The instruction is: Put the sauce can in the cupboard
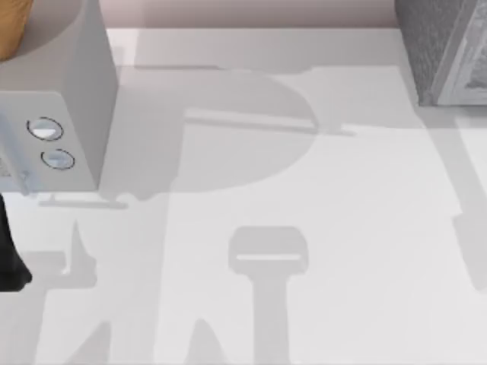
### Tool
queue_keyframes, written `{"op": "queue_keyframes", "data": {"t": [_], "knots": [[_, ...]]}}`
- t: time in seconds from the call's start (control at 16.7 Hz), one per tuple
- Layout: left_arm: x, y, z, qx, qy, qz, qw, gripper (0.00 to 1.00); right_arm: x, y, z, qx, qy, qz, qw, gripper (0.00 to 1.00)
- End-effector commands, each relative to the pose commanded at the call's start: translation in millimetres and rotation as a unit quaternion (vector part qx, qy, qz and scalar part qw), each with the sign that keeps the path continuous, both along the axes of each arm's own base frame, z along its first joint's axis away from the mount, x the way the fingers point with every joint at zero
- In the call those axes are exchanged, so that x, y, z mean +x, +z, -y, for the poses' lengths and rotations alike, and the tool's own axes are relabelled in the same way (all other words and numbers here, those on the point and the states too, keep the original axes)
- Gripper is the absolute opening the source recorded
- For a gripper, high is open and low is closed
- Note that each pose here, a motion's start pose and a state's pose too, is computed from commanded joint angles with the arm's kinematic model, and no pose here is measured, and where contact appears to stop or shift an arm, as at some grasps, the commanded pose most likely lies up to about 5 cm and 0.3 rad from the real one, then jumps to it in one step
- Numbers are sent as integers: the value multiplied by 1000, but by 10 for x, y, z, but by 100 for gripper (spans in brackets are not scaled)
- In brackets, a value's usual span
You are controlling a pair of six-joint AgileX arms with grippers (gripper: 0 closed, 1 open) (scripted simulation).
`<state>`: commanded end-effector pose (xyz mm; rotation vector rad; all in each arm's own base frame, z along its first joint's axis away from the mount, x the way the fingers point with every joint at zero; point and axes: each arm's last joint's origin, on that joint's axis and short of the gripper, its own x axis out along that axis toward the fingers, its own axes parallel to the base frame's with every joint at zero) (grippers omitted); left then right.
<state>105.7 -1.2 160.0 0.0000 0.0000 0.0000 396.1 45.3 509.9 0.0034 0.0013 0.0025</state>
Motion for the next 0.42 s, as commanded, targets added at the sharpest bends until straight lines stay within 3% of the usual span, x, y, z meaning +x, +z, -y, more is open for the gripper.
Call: {"op": "queue_keyframes", "data": {"t": [0.12,0.42], "knots": [[0,0,0,0,0,0,1000,100,0,0,0,0,0,0,1000,100],[0,0,0,0,0,0,1000,100,0,0,0,0,0,0,1000,100]]}}
